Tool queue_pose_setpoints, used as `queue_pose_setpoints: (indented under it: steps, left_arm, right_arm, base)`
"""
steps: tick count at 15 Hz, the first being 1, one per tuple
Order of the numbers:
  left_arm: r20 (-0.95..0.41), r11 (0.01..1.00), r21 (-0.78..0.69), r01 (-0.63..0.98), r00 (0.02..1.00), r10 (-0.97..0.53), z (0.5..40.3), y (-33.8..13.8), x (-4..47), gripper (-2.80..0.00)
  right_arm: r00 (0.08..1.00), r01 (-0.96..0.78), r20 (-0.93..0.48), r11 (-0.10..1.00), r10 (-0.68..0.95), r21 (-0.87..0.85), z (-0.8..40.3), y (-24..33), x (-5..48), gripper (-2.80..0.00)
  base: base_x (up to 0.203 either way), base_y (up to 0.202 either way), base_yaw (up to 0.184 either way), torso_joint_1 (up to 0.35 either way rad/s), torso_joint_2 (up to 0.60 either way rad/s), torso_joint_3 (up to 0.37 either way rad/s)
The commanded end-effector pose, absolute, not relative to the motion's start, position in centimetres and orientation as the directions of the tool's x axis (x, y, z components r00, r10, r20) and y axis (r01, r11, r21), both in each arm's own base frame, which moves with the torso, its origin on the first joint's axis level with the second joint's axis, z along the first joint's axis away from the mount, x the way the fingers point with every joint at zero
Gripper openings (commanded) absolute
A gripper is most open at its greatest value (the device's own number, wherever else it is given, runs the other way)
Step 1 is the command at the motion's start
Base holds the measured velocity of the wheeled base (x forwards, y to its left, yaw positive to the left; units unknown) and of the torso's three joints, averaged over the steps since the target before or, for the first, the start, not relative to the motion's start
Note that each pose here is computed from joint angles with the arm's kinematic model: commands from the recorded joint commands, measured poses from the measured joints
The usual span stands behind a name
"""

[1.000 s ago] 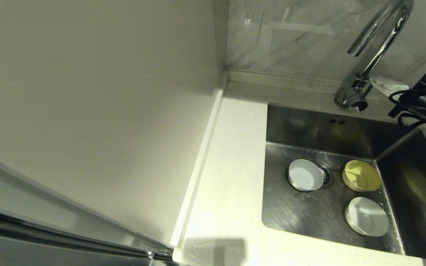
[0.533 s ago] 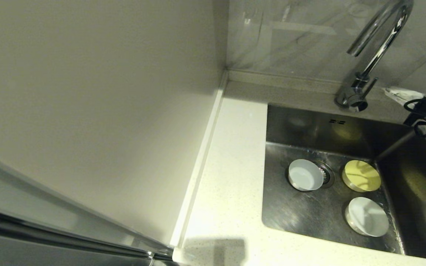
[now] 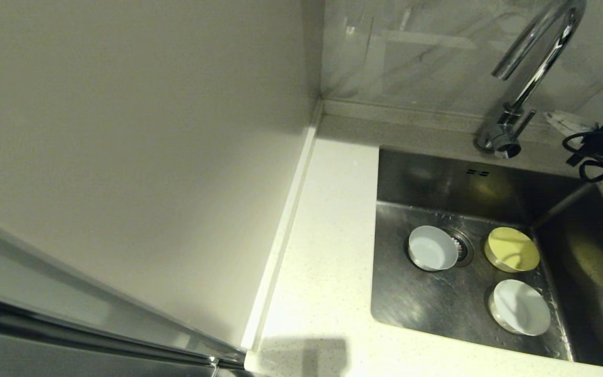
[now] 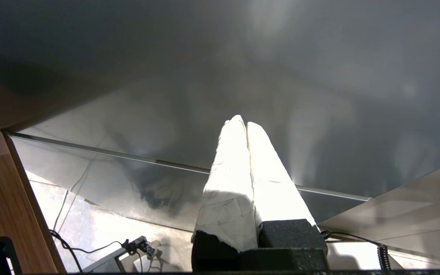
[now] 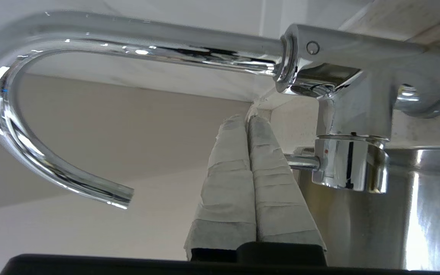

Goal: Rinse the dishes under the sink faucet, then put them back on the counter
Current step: Turn on the faucet

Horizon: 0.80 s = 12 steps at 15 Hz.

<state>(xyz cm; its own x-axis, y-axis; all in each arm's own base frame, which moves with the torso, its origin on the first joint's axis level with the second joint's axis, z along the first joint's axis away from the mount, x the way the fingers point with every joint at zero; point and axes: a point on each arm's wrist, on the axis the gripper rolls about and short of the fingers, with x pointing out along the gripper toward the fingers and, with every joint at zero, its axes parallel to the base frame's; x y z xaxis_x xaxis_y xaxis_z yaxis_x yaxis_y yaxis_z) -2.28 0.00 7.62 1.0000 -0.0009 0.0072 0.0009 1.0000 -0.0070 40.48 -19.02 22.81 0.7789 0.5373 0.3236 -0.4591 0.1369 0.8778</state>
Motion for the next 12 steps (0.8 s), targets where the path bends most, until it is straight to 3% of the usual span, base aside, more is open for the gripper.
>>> queue_pose_setpoints:
  steps: [1,9,12]
  left_arm:
    - [0.005,1.000,-0.008,0.002,1.000,-0.001,7.5,0.0,-2.3,-2.80]
    - [0.005,1.000,-0.008,0.000,1.000,0.000,7.5,0.0,-2.3,-2.80]
    - [0.005,1.000,-0.008,0.000,1.000,0.000,7.5,0.0,-2.3,-2.80]
  right_arm:
    - [0.759,-0.467,0.327,0.122,0.563,0.876,22.4,-18.1,41.2,-2.80]
    - [0.711,-0.510,0.360,0.091,0.604,0.855,23.1,-15.0,42.8,-2.80]
    - [0.678,-0.477,0.283,0.114,0.679,0.872,22.9,-16.2,42.0,-2.80]
  base:
    - [0.000,0.000,0.000,0.000,0.00,0.000]
    - [0.000,0.000,0.000,0.000,0.00,0.000]
    - [0.000,0.000,0.000,0.000,0.00,0.000]
